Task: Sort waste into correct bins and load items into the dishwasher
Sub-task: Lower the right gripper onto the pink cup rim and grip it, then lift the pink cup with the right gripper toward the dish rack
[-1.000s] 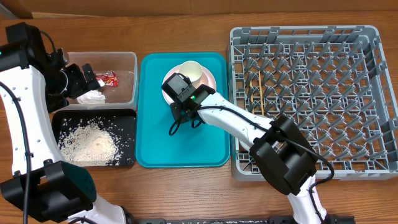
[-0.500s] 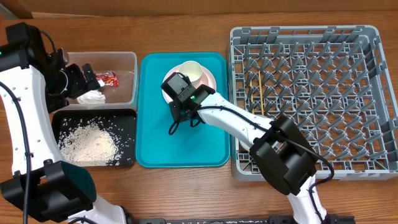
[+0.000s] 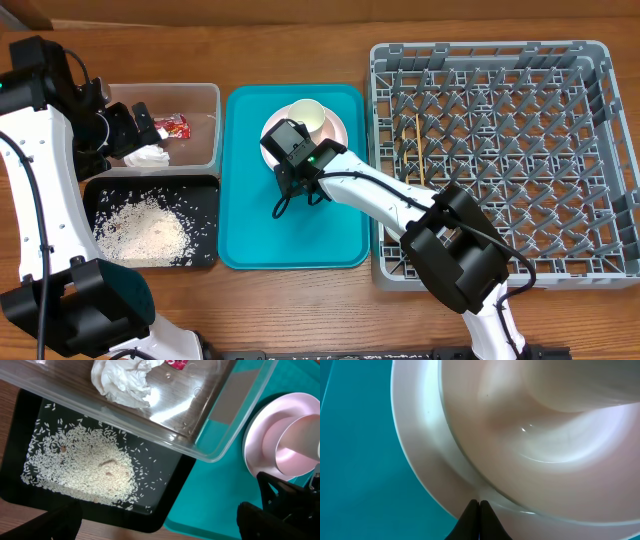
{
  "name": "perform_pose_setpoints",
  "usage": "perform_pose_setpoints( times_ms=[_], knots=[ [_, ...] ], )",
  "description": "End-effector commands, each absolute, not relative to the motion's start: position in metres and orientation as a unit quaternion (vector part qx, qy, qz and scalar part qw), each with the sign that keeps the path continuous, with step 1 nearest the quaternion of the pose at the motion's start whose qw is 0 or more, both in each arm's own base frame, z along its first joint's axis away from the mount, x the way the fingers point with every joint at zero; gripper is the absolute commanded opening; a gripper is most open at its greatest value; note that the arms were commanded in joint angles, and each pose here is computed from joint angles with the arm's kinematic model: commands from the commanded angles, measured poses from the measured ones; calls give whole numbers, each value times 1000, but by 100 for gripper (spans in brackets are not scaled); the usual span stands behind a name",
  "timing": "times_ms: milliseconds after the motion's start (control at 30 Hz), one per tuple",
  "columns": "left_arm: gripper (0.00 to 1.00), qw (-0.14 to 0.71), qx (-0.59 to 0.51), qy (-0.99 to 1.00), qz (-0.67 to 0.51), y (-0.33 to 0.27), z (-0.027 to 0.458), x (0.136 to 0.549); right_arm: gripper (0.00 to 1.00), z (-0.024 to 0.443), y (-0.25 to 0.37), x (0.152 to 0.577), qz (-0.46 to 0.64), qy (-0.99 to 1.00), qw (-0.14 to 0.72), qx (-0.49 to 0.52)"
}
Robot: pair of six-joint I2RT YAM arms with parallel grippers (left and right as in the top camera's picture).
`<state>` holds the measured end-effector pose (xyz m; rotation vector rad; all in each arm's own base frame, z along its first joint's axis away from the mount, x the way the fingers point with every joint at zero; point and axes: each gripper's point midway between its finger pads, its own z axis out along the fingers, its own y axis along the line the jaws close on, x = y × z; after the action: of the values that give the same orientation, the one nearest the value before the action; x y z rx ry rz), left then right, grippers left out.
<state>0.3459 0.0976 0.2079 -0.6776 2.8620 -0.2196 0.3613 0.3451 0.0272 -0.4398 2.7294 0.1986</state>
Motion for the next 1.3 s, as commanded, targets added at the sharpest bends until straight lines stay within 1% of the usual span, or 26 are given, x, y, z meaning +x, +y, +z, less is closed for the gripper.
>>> perform_pose_setpoints(
  times_ms=[0, 133, 333, 433, 600, 867, 1000, 1100, 1167, 1200, 1233, 1267],
  knots=[
    [100, 107, -231, 965, -70, 101, 214, 348, 4, 21, 340, 361, 61, 970, 182, -152],
    [100, 107, -231, 965, -70, 100, 214, 348, 4, 19, 341, 354, 69, 972, 165, -156],
    [100, 107, -231, 965, -70, 100, 214, 348, 4, 14, 345, 332, 97, 976, 113, -161],
    [100, 107, -231, 965, -70, 100, 214, 348, 4, 12, 340, 325, 89, 981, 95, -145],
    [100, 107, -231, 965, -70, 100, 214, 348, 4, 15, 341, 313, 83, 981, 84, -153],
    [100, 107, -231, 965, -70, 100, 214, 348, 4, 50, 355, 297, 101, 974, 103, -175],
    [100, 107, -231, 965, -70, 100, 214, 348, 6, 90, 356, 296, 125, 967, 132, -177],
    [100, 107, -231, 965, -70, 100, 214, 348, 13, 122, 356, 296, 147, 960, 160, -178],
    [100, 107, -231, 965, -70, 100, 214, 348, 20, 144, 355, 296, 160, 952, 181, -189],
    [100, 107, -231, 965, -70, 100, 214, 348, 27, 153, 355, 296, 164, 948, 190, -197],
    [100, 107, -231, 965, -70, 100, 214, 348, 39, 169, 355, 297, 171, 939, 209, -213],
    [100, 107, -231, 965, -70, 100, 214, 348, 43, 175, 356, 299, 173, 934, 218, -223]
  ],
)
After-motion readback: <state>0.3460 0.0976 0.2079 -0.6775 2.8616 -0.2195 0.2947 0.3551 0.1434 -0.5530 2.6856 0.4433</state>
